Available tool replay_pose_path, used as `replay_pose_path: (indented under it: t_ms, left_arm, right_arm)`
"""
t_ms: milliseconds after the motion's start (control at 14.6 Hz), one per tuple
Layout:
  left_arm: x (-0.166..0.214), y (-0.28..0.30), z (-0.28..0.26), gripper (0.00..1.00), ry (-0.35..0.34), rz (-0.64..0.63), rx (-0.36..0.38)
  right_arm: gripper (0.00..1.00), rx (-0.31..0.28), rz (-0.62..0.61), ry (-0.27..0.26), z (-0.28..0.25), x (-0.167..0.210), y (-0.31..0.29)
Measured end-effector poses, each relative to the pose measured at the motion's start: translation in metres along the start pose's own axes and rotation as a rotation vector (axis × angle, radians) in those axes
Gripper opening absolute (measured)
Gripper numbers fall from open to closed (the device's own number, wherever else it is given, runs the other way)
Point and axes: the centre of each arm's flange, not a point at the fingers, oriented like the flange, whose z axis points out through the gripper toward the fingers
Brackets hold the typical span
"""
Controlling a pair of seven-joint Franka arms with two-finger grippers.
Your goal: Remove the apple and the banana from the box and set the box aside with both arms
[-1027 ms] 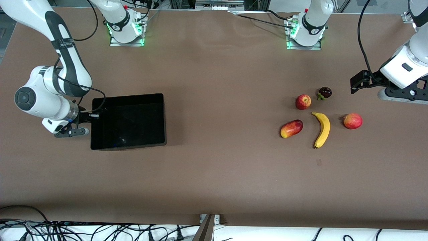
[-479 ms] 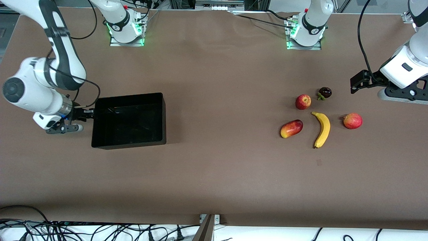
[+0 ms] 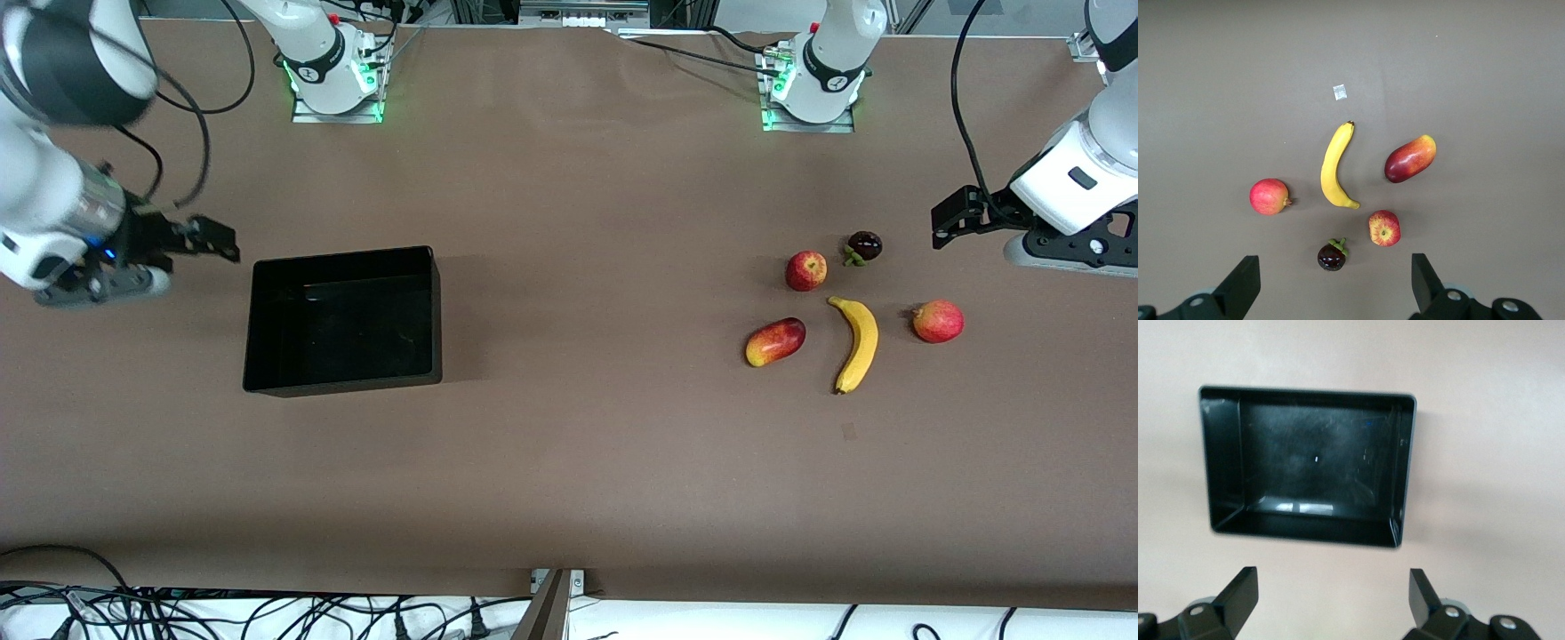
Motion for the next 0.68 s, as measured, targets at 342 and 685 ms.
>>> replay_pose_path:
  t_ms: [342, 685]
  left_arm:
    - [0.0, 0.0, 0.0, 1.0, 0.0, 0.0, 0.0]
    - [0.0, 0.001, 0.0, 1.0, 0.0, 0.002, 0.0]
  right_arm:
    - [1.0, -0.02, -0.012, 0.016, -0.053, -0.047, -0.017]
    - [1.0, -0.014, 0.012, -0.003, -0.043, -0.045, -0.027]
